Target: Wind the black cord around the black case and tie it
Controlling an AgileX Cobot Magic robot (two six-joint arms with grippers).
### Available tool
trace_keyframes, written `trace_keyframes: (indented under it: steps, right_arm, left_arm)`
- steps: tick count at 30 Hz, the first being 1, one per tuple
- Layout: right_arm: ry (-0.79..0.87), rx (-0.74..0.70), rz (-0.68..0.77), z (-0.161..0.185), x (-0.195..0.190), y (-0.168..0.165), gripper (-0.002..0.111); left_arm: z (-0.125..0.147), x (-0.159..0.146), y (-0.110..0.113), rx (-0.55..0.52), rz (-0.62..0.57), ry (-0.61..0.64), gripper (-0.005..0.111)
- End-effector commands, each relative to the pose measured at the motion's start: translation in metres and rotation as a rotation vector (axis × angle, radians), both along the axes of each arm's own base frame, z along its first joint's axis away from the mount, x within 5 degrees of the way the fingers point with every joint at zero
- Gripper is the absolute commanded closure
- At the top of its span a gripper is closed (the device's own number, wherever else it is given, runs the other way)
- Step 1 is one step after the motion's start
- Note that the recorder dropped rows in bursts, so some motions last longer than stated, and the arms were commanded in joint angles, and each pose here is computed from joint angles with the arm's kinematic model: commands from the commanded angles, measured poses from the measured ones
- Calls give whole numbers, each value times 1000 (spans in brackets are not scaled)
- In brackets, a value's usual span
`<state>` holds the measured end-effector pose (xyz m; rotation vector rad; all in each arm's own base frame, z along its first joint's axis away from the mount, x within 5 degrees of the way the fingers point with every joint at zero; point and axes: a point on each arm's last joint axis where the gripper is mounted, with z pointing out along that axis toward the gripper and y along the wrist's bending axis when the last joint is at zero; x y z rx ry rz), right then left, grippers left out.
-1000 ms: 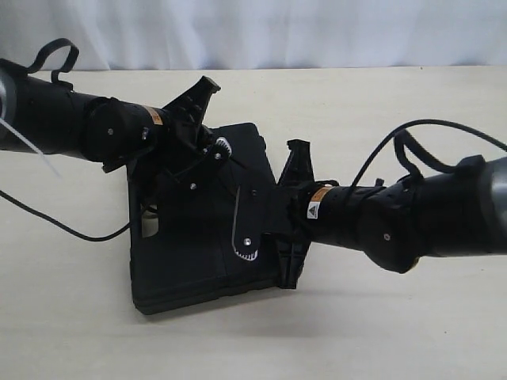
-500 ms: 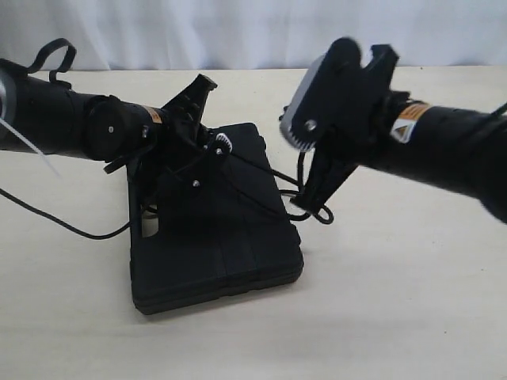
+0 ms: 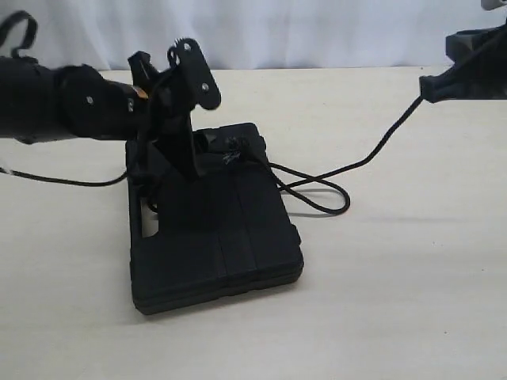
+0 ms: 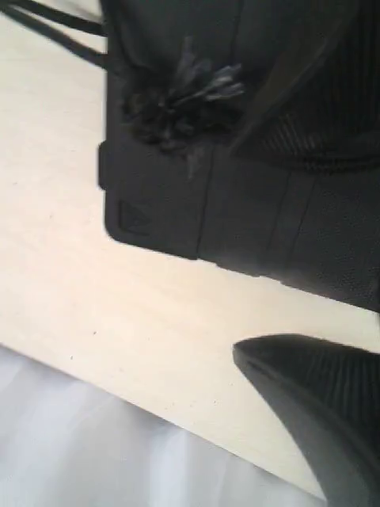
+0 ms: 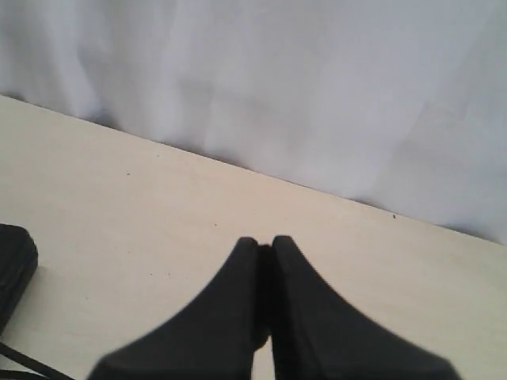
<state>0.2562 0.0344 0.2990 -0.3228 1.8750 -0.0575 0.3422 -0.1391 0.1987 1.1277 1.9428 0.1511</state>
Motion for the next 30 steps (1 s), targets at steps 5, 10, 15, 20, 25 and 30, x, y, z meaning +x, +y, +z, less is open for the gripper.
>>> trace_keyframes:
  steps: [5, 10, 15, 20, 25, 30]
  right_arm:
    - [101, 62, -151, -13, 3, -34, 104]
    - [143, 62, -170, -20, 5, -40, 104]
    - [148, 62, -170, -21, 5, -39, 104]
    - [146, 62, -170, -20, 5, -40, 104]
    - [144, 62, -170, -20, 5, -40, 104]
    - [142, 62, -171, -20, 5, -40, 104]
  left_arm:
    - [37, -6, 53, -400, 386, 535, 66]
    - [16, -16, 80, -214, 612, 798, 66]
    - [-8, -14, 81, -231, 750, 872, 66]
    - [-39, -7, 72, -303, 798, 980, 66]
    - [-64, -1, 72, -292, 820, 1001, 66]
    - [-83, 7, 71, -324, 844, 977, 66]
